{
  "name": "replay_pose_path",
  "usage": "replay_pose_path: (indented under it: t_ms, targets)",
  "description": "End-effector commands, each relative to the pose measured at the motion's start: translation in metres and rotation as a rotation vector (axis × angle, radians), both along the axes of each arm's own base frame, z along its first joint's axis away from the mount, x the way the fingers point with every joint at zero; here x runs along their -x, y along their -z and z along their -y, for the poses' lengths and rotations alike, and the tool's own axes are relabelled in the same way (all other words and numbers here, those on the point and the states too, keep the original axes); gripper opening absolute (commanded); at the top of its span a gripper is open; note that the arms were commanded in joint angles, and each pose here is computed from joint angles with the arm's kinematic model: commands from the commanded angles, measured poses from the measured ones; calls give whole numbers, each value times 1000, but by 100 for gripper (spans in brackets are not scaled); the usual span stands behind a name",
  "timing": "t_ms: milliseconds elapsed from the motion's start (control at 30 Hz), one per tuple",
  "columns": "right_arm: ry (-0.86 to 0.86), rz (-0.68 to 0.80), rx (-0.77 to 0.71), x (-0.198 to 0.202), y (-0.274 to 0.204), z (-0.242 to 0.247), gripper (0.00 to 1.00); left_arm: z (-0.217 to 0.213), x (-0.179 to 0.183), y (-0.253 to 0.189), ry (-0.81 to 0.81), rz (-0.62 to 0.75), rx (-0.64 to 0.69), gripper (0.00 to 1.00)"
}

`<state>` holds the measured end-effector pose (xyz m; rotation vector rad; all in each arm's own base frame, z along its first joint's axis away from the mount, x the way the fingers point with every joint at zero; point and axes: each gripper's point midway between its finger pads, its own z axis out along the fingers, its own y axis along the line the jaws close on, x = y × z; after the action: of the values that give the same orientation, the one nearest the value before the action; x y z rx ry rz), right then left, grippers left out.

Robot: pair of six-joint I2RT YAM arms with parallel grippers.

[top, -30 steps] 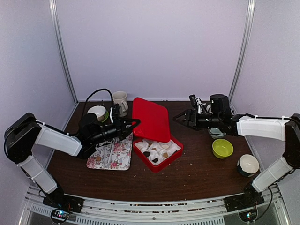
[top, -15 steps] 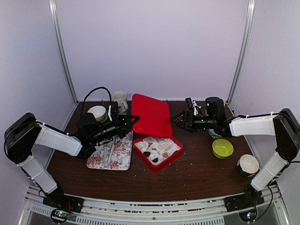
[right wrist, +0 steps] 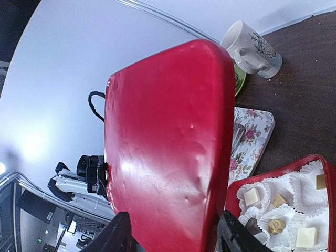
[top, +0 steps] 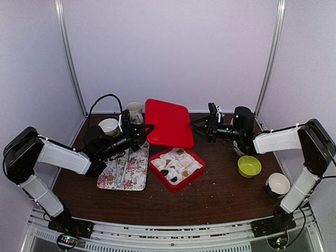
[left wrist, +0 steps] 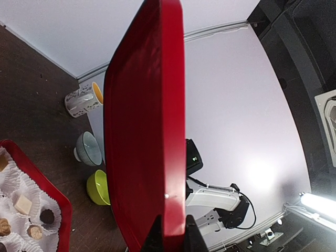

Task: Pack the chocolate
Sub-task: Pass from the left arm to the right

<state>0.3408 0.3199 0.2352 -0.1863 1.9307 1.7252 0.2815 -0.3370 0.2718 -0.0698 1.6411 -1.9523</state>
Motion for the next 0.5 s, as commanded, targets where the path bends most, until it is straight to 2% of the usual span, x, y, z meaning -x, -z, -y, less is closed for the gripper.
replay_pose_path:
  t_ms: [0,67,200,467]
  targets:
    - [-57,46,-59,11,-21,-4,57,-1,11,-41,25,121,78,7]
    - [-46,16,-20,8,-11,-5,64,-2,13,-45,36,126,112,7]
    - [-9,28,46,2,3,-3,67,-1,15,-50,56,127,138,7]
    - [-89,51,-151,18,-36,-4,41,3,10,-38,49,101,102,7]
